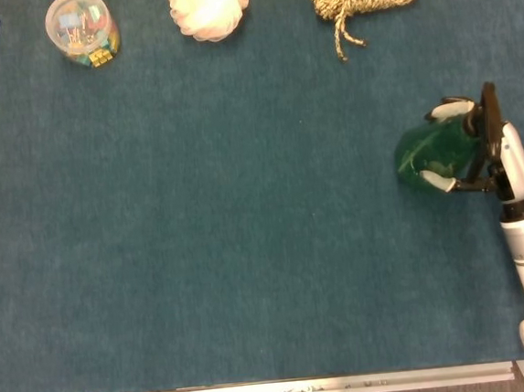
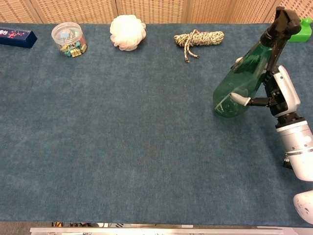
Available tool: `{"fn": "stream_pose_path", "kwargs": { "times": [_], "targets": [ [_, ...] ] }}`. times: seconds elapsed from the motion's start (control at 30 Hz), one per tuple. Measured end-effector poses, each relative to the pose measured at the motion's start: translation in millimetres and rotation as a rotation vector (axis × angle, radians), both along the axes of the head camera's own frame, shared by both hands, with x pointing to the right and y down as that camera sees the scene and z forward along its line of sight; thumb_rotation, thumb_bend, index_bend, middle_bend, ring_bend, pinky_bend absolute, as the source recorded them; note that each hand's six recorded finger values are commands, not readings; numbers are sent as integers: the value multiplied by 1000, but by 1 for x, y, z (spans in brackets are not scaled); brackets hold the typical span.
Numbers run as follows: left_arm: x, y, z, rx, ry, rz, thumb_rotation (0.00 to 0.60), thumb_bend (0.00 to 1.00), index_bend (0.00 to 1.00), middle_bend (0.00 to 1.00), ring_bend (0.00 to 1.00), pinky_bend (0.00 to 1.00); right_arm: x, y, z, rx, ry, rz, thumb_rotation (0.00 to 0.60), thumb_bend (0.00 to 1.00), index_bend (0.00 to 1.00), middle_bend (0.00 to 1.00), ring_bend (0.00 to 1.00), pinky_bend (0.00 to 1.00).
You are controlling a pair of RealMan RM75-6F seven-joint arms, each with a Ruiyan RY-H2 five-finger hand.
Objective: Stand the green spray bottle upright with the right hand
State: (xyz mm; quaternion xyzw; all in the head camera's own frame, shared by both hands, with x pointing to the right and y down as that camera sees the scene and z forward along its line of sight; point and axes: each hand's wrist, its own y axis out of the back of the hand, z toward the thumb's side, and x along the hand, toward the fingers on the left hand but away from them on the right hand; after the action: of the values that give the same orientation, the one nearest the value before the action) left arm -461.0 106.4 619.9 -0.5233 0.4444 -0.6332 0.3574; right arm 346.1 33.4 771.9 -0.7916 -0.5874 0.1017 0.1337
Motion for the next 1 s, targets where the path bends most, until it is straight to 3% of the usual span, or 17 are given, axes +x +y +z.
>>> {"fn": "stream_pose_path", "kwargs": {
  "times": [0.6, 1.0],
  "targets": [
    [0, 0, 0, -3, -2, -1, 600, 0, 266, 79, 6, 0, 14, 1, 5, -26, -5, 30, 600, 31, 396, 426, 328, 211],
    [0, 0, 1, -6, -5, -1, 600, 0, 266, 79, 7, 0, 24, 1, 10, -50, 29, 37, 600, 0, 275, 345, 254, 214]
  ]
}}
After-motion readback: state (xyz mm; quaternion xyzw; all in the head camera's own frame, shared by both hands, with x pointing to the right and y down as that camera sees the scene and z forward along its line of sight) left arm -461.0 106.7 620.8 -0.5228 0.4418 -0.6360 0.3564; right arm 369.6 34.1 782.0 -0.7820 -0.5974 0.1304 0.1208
